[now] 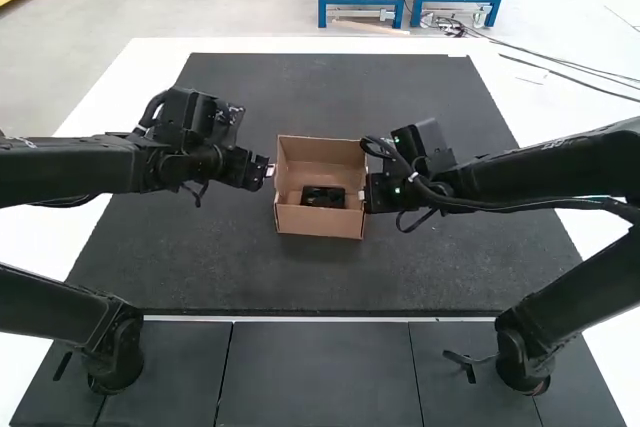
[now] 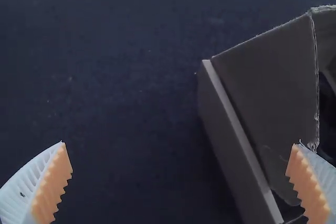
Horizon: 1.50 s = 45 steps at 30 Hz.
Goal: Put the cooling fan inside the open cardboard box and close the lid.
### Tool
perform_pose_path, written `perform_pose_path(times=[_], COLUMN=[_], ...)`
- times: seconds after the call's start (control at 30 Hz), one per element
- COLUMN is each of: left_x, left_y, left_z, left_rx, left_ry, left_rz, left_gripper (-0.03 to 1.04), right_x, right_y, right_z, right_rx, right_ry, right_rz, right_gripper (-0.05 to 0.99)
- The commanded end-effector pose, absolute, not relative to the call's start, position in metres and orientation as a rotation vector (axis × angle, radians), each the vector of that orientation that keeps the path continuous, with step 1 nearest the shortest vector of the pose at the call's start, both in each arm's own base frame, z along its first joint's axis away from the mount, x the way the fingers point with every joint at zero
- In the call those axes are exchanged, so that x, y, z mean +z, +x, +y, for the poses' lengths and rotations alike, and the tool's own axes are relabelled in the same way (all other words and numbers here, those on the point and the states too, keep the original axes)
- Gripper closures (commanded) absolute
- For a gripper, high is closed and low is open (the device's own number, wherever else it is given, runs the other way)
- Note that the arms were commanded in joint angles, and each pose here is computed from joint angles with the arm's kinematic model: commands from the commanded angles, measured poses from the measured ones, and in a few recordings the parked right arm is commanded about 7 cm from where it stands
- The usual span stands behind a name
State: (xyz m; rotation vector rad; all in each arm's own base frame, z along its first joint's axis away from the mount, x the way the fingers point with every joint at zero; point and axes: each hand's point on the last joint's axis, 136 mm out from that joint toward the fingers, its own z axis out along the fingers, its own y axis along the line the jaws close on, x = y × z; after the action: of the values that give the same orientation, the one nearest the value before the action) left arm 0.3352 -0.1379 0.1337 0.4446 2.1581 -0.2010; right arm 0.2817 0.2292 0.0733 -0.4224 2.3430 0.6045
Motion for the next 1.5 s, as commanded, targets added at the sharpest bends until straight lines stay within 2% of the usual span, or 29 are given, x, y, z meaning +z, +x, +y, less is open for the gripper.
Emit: perform_pose_path(times=[0.0, 0.13, 0.23, 0.33, 0.6, 0.77, 0.93, 1.2, 1.33, 1.47], left_x=[0.145, 0.150, 0.151, 0.151, 0.156, 0.160, 0.172, 0.210, 0.222, 0.230], left_y=[0.334, 0.334, 0.333, 0.333, 0.335, 0.337, 0.342, 0.357, 0.362, 0.367], left_z=[-0.144, -0.144, -0.144, -0.144, -0.144, -0.144, -0.145, -0.143, -0.143, -0.144], left_rx=[-0.230, -0.233, -0.233, -0.233, -0.232, -0.233, -0.238, -0.204, -0.197, -0.193], left_ry=[0.449, 0.445, 0.445, 0.445, 0.445, 0.440, 0.431, 0.386, 0.378, 0.375], left_rz=[2.123, 2.112, 2.110, 2.110, 2.101, 2.091, 2.064, 1.995, 1.980, 1.973], left_gripper=[0.04, 0.04, 0.04, 0.04, 0.04, 0.04, 0.04, 0.04, 0.04, 0.04], right_x=[0.076, 0.082, 0.089, 0.092, 0.095, 0.088, 0.084, 0.127, 0.152, 0.184], right_y=[0.271, 0.276, 0.280, 0.281, 0.286, 0.289, 0.290, 0.291, 0.291, 0.291], right_z=[0.237, 0.239, 0.240, 0.241, 0.234, 0.223, 0.215, 0.217, 0.217, 0.218], right_rx=[0.631, 0.633, 0.631, 0.629, 0.545, 0.460, 0.368, 0.398, 0.395, 0.363], right_ry=[-0.476, -0.469, -0.462, -0.461, -0.493, -0.502, -0.568, -0.590, -0.613, -0.672], right_rz=[2.334, 2.321, 2.312, 2.308, 2.304, 2.305, 2.284, 2.153, 2.094, 2.030], right_gripper=[0.88, 0.60, 0.49, 0.43, 0.35, 0.35, 0.29, 0.19, 0.05, 0.04])
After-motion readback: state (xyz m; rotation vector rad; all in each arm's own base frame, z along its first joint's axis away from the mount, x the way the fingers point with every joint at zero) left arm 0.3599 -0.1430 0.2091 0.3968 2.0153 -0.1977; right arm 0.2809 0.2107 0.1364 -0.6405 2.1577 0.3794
